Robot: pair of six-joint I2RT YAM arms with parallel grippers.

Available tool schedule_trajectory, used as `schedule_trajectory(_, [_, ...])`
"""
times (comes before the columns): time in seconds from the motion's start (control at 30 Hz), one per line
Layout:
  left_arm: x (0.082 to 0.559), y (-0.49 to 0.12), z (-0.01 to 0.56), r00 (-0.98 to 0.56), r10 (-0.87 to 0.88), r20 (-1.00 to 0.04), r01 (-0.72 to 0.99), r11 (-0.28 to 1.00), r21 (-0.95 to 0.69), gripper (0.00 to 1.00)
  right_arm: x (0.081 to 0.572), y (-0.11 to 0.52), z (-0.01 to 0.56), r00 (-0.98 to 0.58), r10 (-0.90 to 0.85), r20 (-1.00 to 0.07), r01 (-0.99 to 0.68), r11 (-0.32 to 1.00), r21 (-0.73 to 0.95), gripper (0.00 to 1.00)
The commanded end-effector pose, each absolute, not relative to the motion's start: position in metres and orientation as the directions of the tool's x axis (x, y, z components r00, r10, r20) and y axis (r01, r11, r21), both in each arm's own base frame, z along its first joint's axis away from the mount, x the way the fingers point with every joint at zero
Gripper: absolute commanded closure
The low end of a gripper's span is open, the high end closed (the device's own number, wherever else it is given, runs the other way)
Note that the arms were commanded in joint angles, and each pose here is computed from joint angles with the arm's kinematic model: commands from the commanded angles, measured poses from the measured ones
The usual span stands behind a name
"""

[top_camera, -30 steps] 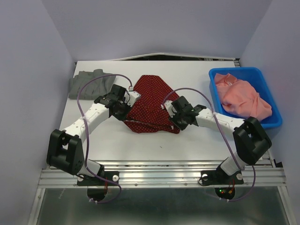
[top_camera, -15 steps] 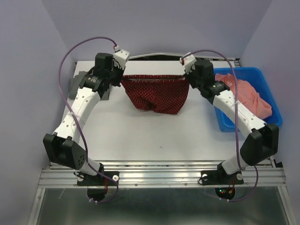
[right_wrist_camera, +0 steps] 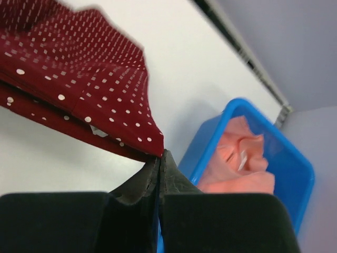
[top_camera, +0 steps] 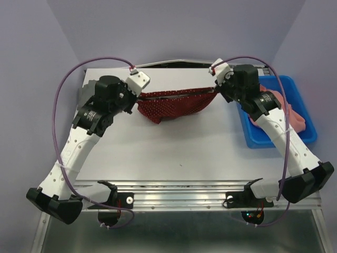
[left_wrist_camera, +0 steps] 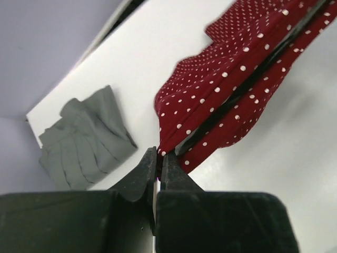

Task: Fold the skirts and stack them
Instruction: Flatten the skirt out

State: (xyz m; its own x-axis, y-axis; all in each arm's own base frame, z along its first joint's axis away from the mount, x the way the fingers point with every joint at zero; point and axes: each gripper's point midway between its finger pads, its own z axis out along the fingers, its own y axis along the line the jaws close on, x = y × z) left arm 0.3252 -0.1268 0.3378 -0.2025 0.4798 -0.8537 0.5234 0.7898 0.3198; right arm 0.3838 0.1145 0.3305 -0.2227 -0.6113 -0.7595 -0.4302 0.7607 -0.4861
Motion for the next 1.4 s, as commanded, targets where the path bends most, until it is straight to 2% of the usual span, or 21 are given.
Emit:
schedule_trajectory(0.0, [0.285, -0.121, 0.264, -0.311, 0.652, -0.691, 0.671, 0.666, 0.327, 1.00, 0.323, 0.110, 0.234, -0.414, -0.732, -0.542, -0.656, 0.652, -0.380, 0.99])
schedule_trajectory(0.1, [0.269, -0.146, 0.226, -0.375, 0.654, -0.657, 0.756, 0.626, 0.192, 1.00, 0.305, 0.142, 0.191, -0.446, -0.748, -0.491, -0.716, 0.628, -0.307, 0.99])
schedule_trajectory(0.27, [0.260, -0.192, 0.222, -0.422, 0.558, -0.714, 0.822, 0.568, -0.041, 1.00, 0.326, 0.179, 0.207, -0.431, -0.711, -0.556, -0.737, 0.633, -0.237, 0.99])
schedule_trajectory(0.37, [0.275, -0.201, 0.236, -0.469, 0.476, -0.745, 0.789, 0.604, -0.111, 1.00, 0.342, 0.183, 0.211, -0.416, -0.731, -0.540, -0.727, 0.625, -0.285, 0.99])
schedule_trajectory(0.43, [0.295, -0.177, 0.239, -0.519, 0.415, -0.747, 0.724, 0.678, -0.126, 1.00, 0.358, 0.156, 0.213, -0.427, -0.738, -0.523, -0.650, 0.652, -0.390, 0.99])
schedule_trajectory(0.5, [0.319, -0.150, 0.249, -0.517, 0.361, -0.776, 0.647, 0.758, -0.079, 1.00, 0.367, 0.131, 0.229, -0.421, -0.725, -0.544, -0.564, 0.680, -0.470, 0.99])
schedule_trajectory(0.53, [0.338, -0.117, 0.260, -0.506, 0.329, -0.797, 0.554, 0.832, -0.008, 1.00, 0.370, 0.111, 0.228, -0.444, -0.724, -0.528, -0.531, 0.687, -0.495, 0.99])
schedule_trajectory(0.67, [0.353, -0.074, 0.284, -0.472, 0.318, -0.822, 0.436, 0.895, 0.096, 1.00, 0.376, 0.078, 0.258, -0.451, -0.692, -0.563, -0.431, 0.722, -0.542, 0.99])
schedule_trajectory(0.87, [0.331, -0.069, 0.317, -0.400, 0.338, -0.852, 0.435, 0.888, 0.148, 1.00, 0.365, 0.073, 0.307, -0.430, -0.661, -0.615, -0.383, 0.750, -0.539, 0.99])
schedule_trajectory(1.1, [0.286, -0.052, 0.403, -0.167, 0.341, -0.925, 0.344, 0.899, 0.269, 1.00, 0.347, 0.065, 0.382, -0.392, -0.602, -0.696, -0.312, 0.798, -0.515, 0.99])
schedule_trajectory(1.17, [0.276, -0.043, 0.426, -0.108, 0.344, -0.933, 0.290, 0.909, 0.301, 1.00, 0.343, 0.064, 0.414, -0.350, -0.584, -0.732, -0.282, 0.811, -0.512, 0.99])
schedule_trajectory(1.23, [0.272, -0.036, 0.440, -0.054, 0.395, -0.917, 0.251, 0.894, 0.370, 1.00, 0.342, 0.063, 0.420, -0.352, -0.589, -0.727, -0.284, 0.808, -0.517, 0.99])
schedule_trajectory(1.3, [0.276, -0.032, 0.422, -0.149, 0.454, -0.878, 0.261, 0.875, 0.408, 1.00, 0.343, 0.063, 0.425, -0.344, -0.592, -0.729, -0.279, 0.805, -0.523, 0.99])
schedule_trajectory(1.33, [0.284, -0.032, 0.393, -0.258, 0.507, -0.822, 0.316, 0.849, 0.424, 1.00, 0.346, 0.064, 0.423, -0.344, -0.597, -0.725, -0.287, 0.802, -0.525, 0.99])
schedule_trajectory(1.37, [0.286, -0.036, 0.384, -0.284, 0.527, -0.801, 0.349, 0.835, 0.426, 1.00, 0.348, 0.066, 0.419, -0.350, -0.597, -0.722, -0.293, 0.801, -0.522, 0.99])
